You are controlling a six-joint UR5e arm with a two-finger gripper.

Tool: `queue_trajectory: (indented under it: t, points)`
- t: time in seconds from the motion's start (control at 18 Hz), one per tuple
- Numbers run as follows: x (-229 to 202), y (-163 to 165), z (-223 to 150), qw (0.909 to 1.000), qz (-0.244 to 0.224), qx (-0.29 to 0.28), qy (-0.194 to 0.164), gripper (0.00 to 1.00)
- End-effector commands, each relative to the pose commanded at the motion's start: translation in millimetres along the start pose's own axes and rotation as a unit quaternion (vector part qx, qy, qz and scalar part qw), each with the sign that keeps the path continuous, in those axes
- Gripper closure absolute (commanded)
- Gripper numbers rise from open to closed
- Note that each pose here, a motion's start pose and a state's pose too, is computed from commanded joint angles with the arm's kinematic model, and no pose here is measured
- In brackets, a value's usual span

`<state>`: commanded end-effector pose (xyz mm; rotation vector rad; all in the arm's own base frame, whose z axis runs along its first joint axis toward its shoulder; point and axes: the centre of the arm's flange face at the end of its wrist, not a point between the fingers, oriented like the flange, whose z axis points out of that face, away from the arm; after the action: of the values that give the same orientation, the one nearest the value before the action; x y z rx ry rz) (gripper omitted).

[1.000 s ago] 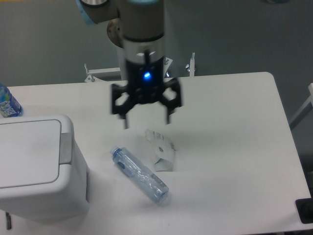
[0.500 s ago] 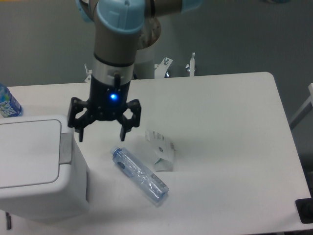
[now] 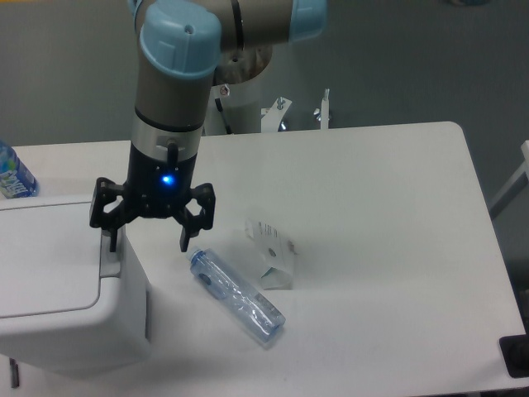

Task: Open the trash can
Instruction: 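Lower the gripper finger onto the lid's front edge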

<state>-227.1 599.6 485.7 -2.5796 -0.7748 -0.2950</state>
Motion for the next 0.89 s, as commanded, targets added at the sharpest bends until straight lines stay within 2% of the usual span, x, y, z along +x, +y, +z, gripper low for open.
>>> queue_trajectory:
  t: [0.89]
  points:
    - [-0.7, -2.4, 4.1, 1.0, 0.003, 0.003, -0.001, 0.0]
